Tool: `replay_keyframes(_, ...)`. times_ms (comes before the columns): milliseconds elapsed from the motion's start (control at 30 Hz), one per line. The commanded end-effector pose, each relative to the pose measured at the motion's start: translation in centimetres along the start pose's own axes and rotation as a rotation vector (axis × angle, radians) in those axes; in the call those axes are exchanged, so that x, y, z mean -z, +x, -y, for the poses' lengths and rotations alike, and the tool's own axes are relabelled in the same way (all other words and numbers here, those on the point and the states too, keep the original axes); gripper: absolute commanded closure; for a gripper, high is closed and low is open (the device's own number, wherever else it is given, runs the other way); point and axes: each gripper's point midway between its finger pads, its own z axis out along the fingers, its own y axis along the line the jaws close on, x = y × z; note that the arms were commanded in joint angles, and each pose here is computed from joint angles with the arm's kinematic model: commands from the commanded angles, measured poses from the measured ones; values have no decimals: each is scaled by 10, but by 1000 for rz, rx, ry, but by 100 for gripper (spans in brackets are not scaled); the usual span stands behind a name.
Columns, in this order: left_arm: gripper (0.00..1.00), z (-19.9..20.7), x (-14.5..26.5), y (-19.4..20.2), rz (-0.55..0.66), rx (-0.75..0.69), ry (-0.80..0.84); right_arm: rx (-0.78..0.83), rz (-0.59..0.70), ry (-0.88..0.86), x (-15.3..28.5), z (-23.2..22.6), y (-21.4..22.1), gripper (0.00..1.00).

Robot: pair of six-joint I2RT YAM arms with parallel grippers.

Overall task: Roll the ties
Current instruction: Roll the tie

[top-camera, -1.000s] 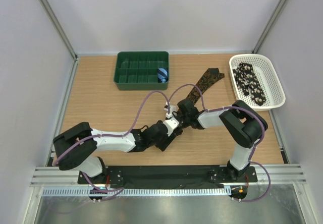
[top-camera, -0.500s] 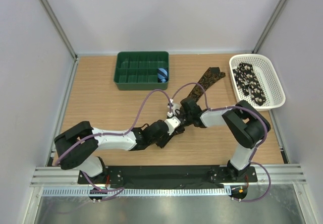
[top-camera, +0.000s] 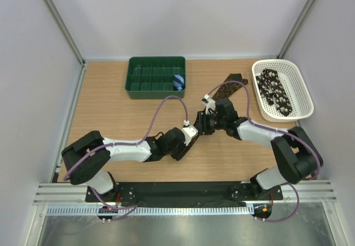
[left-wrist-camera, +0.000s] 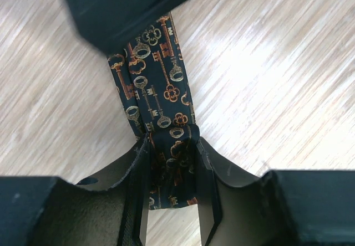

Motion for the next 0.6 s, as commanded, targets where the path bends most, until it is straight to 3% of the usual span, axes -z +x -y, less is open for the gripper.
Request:
replay_keyframes(0, 65, 4, -4, 9, -71, -3, 32, 8, 121, 102, 26, 12, -11, 56)
replay_keyframes(233, 65, -10, -12, 16, -173, 67, -21, 119, 364, 192, 84, 5, -18, 63)
replay_keyframes(400, 65, -28, -19, 19, -230, 110, -79, 225, 389, 280, 92, -4, -2, 65)
replay_keyframes(567, 65, -48, -23, 15, -257, 160, -127, 450, 365, 287, 83, -49, 17, 66)
